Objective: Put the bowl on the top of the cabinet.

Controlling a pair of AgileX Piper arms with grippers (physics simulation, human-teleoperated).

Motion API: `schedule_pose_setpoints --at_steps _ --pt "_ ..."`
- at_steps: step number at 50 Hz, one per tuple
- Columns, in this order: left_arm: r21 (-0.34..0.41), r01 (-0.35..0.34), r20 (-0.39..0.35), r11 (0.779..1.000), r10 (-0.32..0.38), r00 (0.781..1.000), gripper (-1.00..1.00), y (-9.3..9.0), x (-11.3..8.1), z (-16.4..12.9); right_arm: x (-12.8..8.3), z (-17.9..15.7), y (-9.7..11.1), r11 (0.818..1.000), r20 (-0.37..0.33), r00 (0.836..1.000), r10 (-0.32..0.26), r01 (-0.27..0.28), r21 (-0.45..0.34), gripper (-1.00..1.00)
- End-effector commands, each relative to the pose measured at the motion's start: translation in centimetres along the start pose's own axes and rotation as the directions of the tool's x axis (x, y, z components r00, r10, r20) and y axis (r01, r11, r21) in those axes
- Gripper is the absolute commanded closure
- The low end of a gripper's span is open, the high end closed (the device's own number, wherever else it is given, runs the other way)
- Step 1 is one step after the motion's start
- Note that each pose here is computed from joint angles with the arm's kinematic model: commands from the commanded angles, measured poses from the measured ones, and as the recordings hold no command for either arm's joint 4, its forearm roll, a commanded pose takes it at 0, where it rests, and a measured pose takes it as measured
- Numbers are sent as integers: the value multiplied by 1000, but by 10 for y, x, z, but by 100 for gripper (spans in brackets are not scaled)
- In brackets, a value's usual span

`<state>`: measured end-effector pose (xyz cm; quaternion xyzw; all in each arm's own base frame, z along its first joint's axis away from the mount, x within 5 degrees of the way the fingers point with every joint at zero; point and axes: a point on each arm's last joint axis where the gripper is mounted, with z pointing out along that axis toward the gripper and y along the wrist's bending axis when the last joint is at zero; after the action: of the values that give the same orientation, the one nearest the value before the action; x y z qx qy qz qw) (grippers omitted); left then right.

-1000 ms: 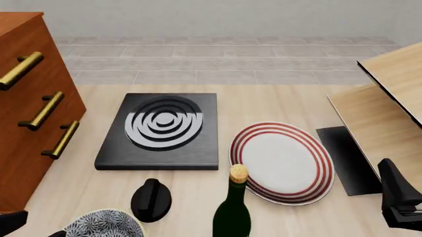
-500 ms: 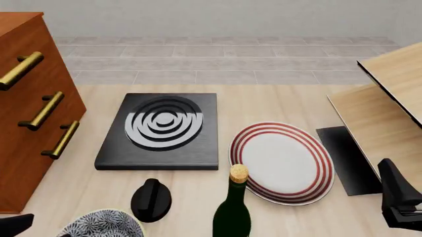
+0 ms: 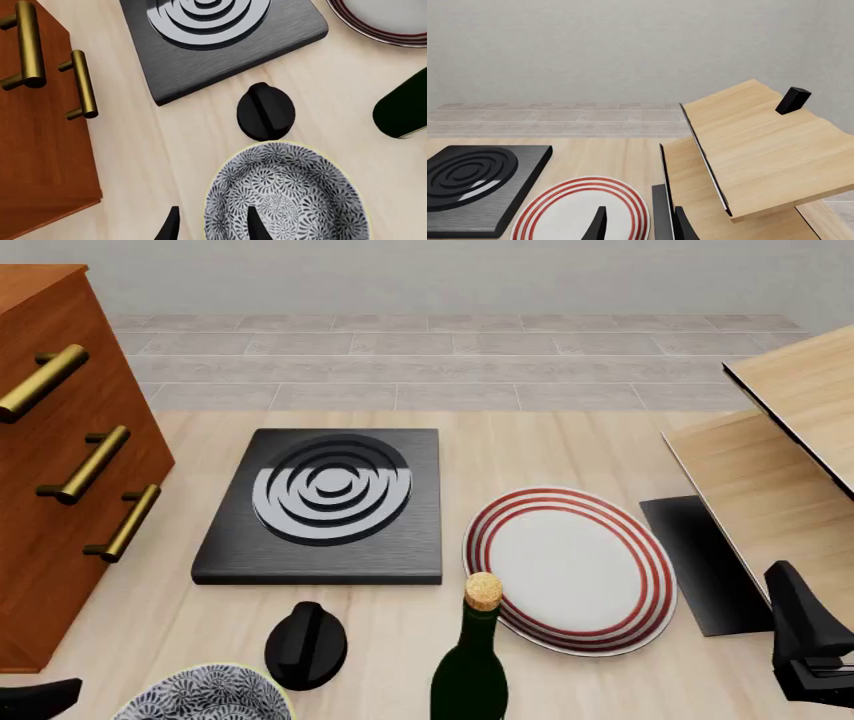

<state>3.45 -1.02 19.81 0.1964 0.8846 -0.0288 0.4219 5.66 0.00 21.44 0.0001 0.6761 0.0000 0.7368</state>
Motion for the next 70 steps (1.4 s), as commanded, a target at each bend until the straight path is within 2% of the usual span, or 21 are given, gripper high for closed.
schedule_pose_setpoints --at_steps 1,70 --pt "-2 -8 -8 1000 8 1000 -100 0 3 6 0 0 0 1000 0 1000 0 0 0 -100" --pt "-24 -13 -78 1000 11 997 -100 -1 25 39 0 0 0 1000 0 1000 0 0 0 -100"
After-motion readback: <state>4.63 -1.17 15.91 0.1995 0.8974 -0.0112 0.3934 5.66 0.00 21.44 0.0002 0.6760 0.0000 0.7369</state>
